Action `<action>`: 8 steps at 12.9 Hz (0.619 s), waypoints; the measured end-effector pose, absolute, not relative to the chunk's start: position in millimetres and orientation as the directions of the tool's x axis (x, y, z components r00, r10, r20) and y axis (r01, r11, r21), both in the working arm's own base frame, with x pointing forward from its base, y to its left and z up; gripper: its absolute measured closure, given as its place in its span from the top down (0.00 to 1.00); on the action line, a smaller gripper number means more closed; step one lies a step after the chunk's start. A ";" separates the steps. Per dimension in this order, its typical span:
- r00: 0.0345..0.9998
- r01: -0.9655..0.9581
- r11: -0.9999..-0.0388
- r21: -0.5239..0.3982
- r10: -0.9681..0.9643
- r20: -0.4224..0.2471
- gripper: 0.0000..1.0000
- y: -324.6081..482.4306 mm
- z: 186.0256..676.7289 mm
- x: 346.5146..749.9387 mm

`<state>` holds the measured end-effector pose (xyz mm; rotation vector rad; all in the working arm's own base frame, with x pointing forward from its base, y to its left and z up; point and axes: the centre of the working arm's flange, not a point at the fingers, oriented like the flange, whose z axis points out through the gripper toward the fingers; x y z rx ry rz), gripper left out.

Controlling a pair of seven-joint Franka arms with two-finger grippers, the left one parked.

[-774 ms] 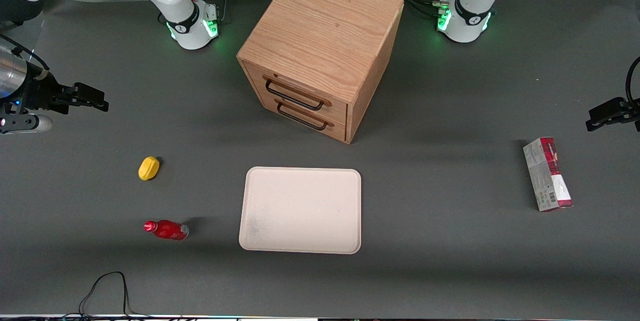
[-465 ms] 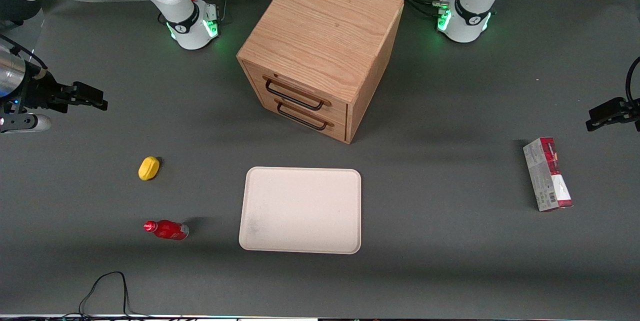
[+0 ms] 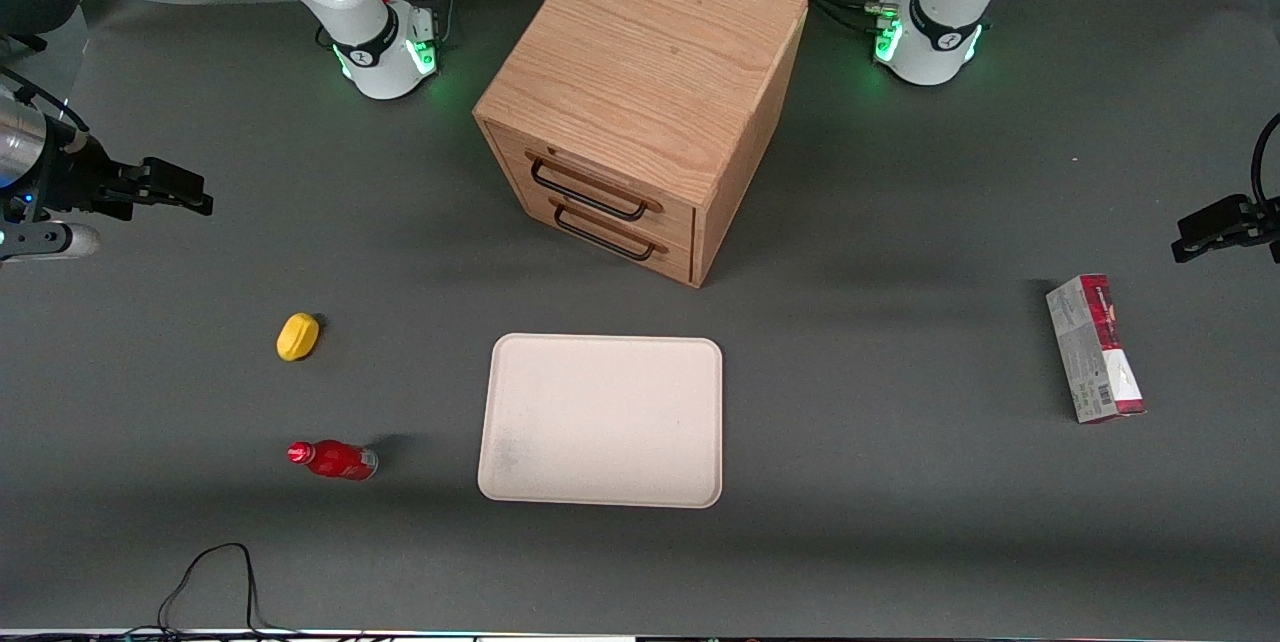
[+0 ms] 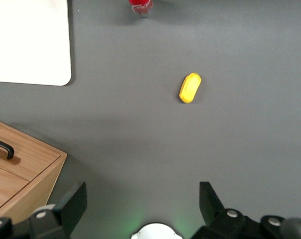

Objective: Place coke bottle on tray

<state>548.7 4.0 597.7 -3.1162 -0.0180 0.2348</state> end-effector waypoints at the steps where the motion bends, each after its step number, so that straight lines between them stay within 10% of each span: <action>1: 0.989 0.011 -1.000 -0.017 0.014 -0.148 1.00 4.6 599.6 548.7; 8: 0.992 0.014 -1.000 -0.012 0.015 -0.126 1.00 7.0 616.4 556.8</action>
